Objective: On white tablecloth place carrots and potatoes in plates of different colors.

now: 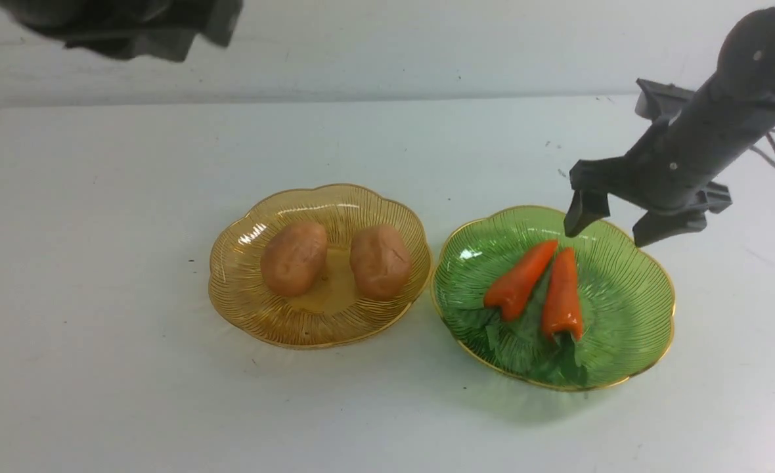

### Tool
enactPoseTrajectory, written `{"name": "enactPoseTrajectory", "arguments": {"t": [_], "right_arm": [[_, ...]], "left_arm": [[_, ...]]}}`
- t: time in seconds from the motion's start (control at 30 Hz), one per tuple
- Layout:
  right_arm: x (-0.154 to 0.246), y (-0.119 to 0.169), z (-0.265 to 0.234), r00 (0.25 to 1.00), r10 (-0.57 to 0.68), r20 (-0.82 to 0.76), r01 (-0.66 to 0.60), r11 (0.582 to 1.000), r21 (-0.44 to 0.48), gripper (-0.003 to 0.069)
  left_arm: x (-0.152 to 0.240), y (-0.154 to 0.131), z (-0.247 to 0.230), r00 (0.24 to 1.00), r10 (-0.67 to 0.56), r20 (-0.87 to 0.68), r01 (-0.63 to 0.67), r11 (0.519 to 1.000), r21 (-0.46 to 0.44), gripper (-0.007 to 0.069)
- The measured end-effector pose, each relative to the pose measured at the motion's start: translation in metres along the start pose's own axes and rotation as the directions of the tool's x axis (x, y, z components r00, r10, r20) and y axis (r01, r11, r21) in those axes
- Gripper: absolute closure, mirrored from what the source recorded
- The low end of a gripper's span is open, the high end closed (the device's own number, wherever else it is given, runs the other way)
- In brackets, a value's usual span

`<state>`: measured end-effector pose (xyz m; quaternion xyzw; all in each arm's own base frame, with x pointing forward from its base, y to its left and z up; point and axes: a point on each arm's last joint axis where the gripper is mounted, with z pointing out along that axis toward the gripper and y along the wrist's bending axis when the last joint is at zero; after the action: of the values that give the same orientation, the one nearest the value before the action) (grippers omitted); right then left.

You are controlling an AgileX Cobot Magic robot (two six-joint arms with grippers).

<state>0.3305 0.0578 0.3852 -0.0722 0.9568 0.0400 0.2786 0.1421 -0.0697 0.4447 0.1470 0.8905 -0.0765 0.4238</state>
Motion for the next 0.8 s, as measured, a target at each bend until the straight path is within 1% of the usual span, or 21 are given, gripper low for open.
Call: {"name": "enactPoseTrajectory", "arguments": {"t": [0.03, 0.07, 0.1, 0.2, 0.3, 0.33, 0.37, 0.4, 0.43, 0.5, 0.53, 0.57, 0.6, 0.7, 0.8], "right_arm": [[0.005, 0.0, -0.034, 0.997, -0.003, 0.077, 0.002, 1.0, 0.007, 0.0545], [0.011, 0.0, -0.063, 0.99, -0.004, 0.141, 0.003, 1.0, 0.011, 0.0606], [0.02, 0.001, -0.091, 0.978, -0.003, 0.207, 0.001, 1.0, 0.011, 0.0634], [0.059, 0.002, -0.165, 0.907, 0.004, 0.421, -0.004, 1.0, 0.0, 0.0666], [0.094, 0.003, -0.199, 0.825, 0.008, 0.564, -0.002, 1.0, -0.011, 0.0673], [0.116, 0.002, -0.21, 0.775, 0.01, 0.632, 0.0, 1.0, -0.015, 0.0673], [0.143, 0.002, -0.216, 0.709, 0.012, 0.706, 0.002, 1.0, -0.019, 0.0674], [0.166, 0.001, -0.215, 0.646, 0.014, 0.763, 0.004, 1.0, -0.021, 0.0674], [0.185, 0.0, -0.204, 0.609, 0.016, 0.793, 0.005, 1.0, -0.024, 0.0674], [0.229, -0.001, -0.19, 0.488, 0.015, 0.873, 0.01, 1.0, -0.023, 0.0674], [0.244, -0.002, -0.174, 0.478, 0.014, 0.878, 0.01, 1.0, -0.022, 0.0674], [0.258, -0.003, -0.169, 0.441, 0.015, 0.897, 0.011, 1.0, -0.022, 0.0674], [0.272, -0.003, -0.159, 0.419, 0.015, 0.908, 0.012, 1.0, -0.022, 0.0674], [0.303, -0.005, -0.126, 0.374, 0.027, 0.927, 0.009, 0.999, -0.032, 0.0674], [0.307, -0.006, -0.106, 0.4, 0.048, 0.915, -0.002, 0.999, -0.051, 0.0674]], "left_arm": [[0.011, 0.002, -0.002, 1.0, -0.015, 0.021, 0.015, 1.0, 0.006, 0.0629], [0.021, 0.003, -0.004, 0.999, -0.028, 0.042, 0.027, 1.0, 0.012, 0.0629], [0.033, 0.005, -0.004, 0.997, -0.037, 0.061, 0.036, 0.999, 0.017, 0.0629], [0.06, 0.008, -0.002, 0.986, -0.069, 0.153, 0.064, 0.997, 0.038, 0.0629], [0.073, 0.01, 0.002, 0.978, -0.084, 0.192, 0.075, 0.996, 0.05, 0.0629], [0.08, 0.01, 0.004, 0.974, -0.089, 0.209, 0.079, 0.995, 0.053, 0.0629], [0.086, 0.011, 0.007, 0.972, -0.09, 0.216, 0.08, 0.995, 0.055, 0.0629], [0.09, 0.011, 0.008, 0.971, -0.091, 0.223, 0.08, 0.995, 0.057, 0.0629], [0.093, 0.011, 0.01, 0.969, -0.088, 0.23, 0.077, 0.995, 0.057, 0.0629], [0.098, 0.011, 0.015, 0.971, -0.085, 0.223, 0.074, 0.996, 0.057, 0.0629], [0.099, 0.011, 0.016, 0.972, -0.085, 0.218, 0.074, 0.996, 0.056, 0.0629], [0.1, 0.011, 0.016, 0.973, -0.084, 0.217, 0.073, 0.996, 0.055, 0.0629], [0.1, 0.011, 0.017, 0.973, -0.084, 0.215, 0.074, 0.996, 0.055, 0.0629], [0.1, 0.012, 0.017, 0.973, -0.08, 0.214, 0.071, 0.996, 0.047, 0.0629], [0.099, 0.012, 0.018, 0.973, -0.073, 0.218, 0.066, 0.997, 0.041, 0.0629]]}}
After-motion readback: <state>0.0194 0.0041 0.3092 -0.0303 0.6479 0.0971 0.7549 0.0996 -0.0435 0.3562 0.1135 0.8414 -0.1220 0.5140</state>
